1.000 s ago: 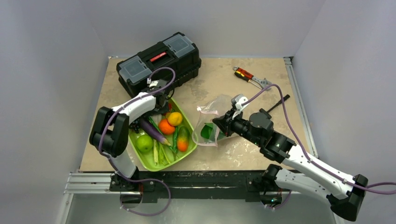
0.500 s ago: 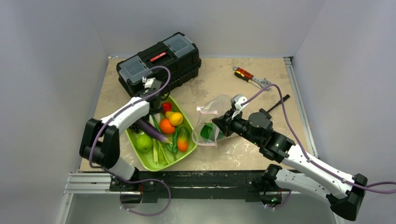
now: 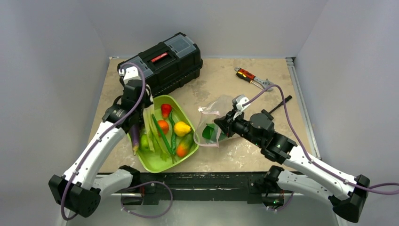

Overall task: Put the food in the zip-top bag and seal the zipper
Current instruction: Pick up the fake vegetable from the bin, then place the fake vegetable in the bin.

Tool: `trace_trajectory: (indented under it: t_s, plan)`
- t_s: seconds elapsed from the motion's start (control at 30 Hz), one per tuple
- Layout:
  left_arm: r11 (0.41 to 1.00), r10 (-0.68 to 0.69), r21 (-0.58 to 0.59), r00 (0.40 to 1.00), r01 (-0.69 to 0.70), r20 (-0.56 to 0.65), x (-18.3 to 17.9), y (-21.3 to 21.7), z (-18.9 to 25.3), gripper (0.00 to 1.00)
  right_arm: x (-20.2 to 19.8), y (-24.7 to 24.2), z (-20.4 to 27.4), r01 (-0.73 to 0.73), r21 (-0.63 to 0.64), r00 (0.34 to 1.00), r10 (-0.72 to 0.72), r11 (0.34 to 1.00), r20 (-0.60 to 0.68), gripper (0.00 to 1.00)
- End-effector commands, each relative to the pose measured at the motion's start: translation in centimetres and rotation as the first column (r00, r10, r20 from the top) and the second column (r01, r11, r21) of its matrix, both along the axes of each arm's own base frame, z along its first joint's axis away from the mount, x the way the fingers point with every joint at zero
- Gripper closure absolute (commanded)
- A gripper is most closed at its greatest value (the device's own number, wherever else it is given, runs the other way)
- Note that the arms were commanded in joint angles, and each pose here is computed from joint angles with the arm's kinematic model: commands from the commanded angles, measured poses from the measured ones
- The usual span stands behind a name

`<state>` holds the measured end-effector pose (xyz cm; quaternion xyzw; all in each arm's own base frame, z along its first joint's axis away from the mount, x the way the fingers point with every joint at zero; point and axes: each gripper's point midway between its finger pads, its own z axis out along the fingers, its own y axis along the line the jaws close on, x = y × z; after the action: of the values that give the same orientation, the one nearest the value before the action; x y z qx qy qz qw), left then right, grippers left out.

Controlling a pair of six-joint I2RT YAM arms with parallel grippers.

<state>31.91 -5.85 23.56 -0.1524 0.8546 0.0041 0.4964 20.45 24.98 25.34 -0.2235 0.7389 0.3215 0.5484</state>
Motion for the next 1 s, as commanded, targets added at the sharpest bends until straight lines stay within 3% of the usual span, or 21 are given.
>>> trace_trajectory:
  t_s: [0.0, 0.23, 0.4, 0.5, 0.57, 0.67, 0.8, 0.97]
  plan:
    - [0.999, -0.038, 0.020, 0.988, 0.035, 0.151, 0.4, 0.4, 4.6, 1.00, 0.5, 0.2, 1.5, 0.007, 0.034, 0.998, -0.009, 0.999, 0.054, 1.00]
    - [0.983, -0.183, 0.036, 0.951, 0.180, 0.249, -1.1, -0.9, 10.8, 1.00, 0.6, 0.3, 1.4, 0.011, 0.032, 0.998, -0.012, 0.999, 0.055, 1.00]
    - [0.970, -0.219, 0.165, 0.930, 0.176, 0.296, -3.6, 1.3, 14.7, 1.00, 0.7, 0.3, 1.5, 0.011, 0.033, 0.998, -0.013, 0.999, 0.058, 1.00]
    - [0.928, -0.320, 0.283, 0.908, 0.243, 0.271, -5.2, 1.6, 17.5, 1.00, 0.6, 0.5, 1.7, -0.002, 0.039, 0.998, 0.000, 0.999, 0.061, 1.00]
    - [0.895, -0.389, 0.306, 0.904, 0.325, 0.175, -6.2, 1.2, 17.5, 1.00, 0.6, 0.5, 1.7, -0.005, 0.039, 0.998, 0.002, 0.999, 0.061, 1.00]
    - [0.855, -0.489, 0.239, 0.869, 0.460, 0.077, -7.6, -0.8, 15.9, 1.00, 0.6, 0.5, 1.7, -0.002, 0.040, 0.998, -0.001, 0.999, 0.061, 1.00]
    - [0.767, -0.638, 0.032, 0.767, 0.641, -0.065, -9.2, -5.0, 10.9, 1.00, 0.6, 0.4, 1.7, 0.001, 0.040, 0.998, -0.004, 0.999, 0.062, 1.00]
    - [0.727, -0.686, -0.141, 0.700, 0.672, -0.198, -8.0, -7.9, 4.4, 1.00, 0.5, 0.5, 1.6, -0.005, 0.039, 0.998, 0.002, 0.999, 0.061, 1.00]
